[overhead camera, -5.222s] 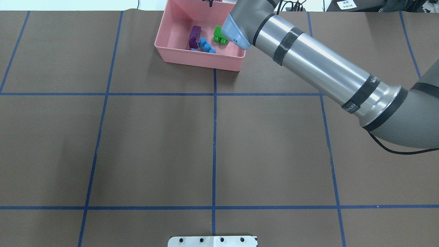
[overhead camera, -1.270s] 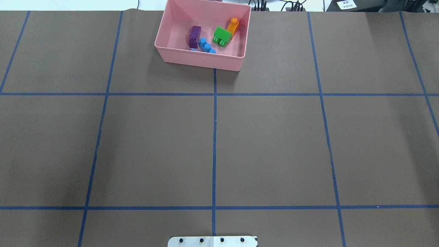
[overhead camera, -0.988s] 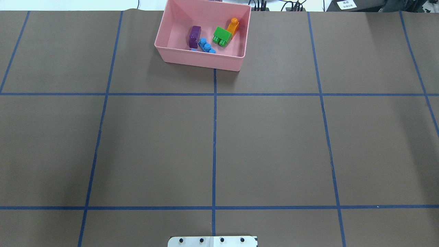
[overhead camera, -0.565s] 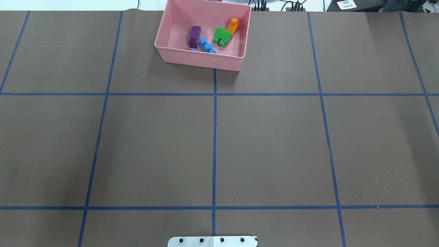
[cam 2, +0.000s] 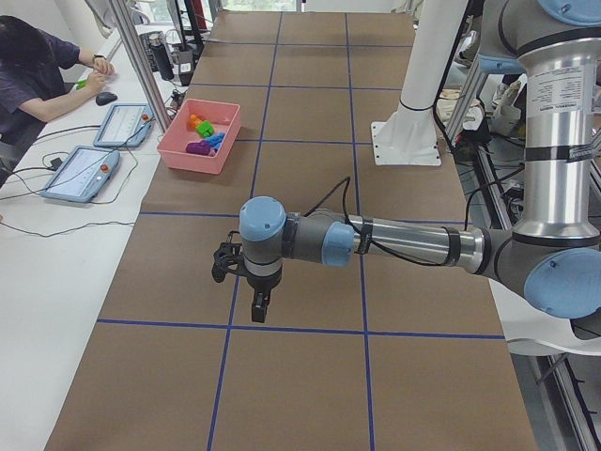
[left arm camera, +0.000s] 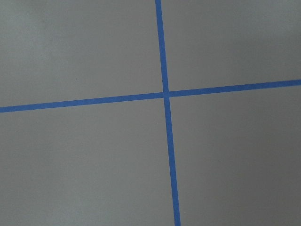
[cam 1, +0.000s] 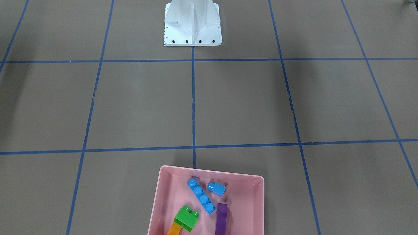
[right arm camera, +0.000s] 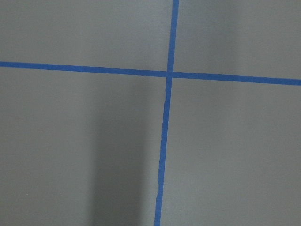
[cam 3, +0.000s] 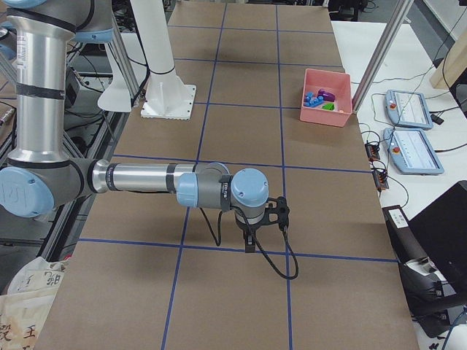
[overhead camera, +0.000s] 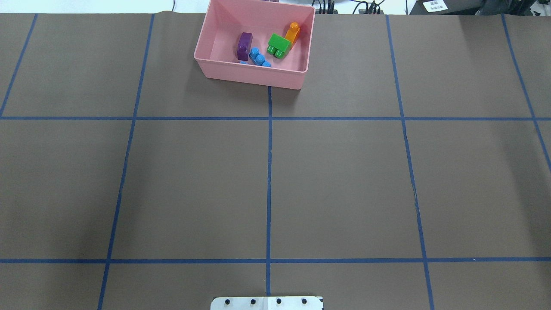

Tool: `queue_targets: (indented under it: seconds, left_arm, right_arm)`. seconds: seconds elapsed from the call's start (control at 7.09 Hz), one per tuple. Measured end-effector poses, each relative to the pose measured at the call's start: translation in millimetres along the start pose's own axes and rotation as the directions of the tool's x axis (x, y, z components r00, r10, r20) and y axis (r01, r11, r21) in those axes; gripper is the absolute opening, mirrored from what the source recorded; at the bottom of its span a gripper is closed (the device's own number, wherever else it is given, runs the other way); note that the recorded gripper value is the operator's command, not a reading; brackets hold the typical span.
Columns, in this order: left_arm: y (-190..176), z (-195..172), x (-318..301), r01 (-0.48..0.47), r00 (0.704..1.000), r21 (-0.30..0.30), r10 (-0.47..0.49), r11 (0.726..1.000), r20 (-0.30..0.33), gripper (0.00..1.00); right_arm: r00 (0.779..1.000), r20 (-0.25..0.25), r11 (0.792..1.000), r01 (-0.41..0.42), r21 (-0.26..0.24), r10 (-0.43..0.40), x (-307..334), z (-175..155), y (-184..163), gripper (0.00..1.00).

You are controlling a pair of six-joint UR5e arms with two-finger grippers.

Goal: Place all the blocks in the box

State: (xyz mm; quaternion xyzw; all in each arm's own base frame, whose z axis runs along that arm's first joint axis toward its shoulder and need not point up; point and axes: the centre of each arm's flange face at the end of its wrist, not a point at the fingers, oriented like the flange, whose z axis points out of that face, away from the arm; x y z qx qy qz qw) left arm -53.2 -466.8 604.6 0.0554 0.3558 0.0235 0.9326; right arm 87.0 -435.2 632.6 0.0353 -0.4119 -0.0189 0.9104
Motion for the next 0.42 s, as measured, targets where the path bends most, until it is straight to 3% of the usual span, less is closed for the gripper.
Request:
queue_targets:
  seconds: [0.42]
  left_arm:
    - [0.3, 1.7, -1.8, 0.003, 1.000, -0.003, -0.003, 1.000, 0.002, 1.00]
  right_arm:
    - [1.000, 0.000, 1.000, 0.000, 0.000, 0.000, 0.1, 0.2, 1.2, 1.00]
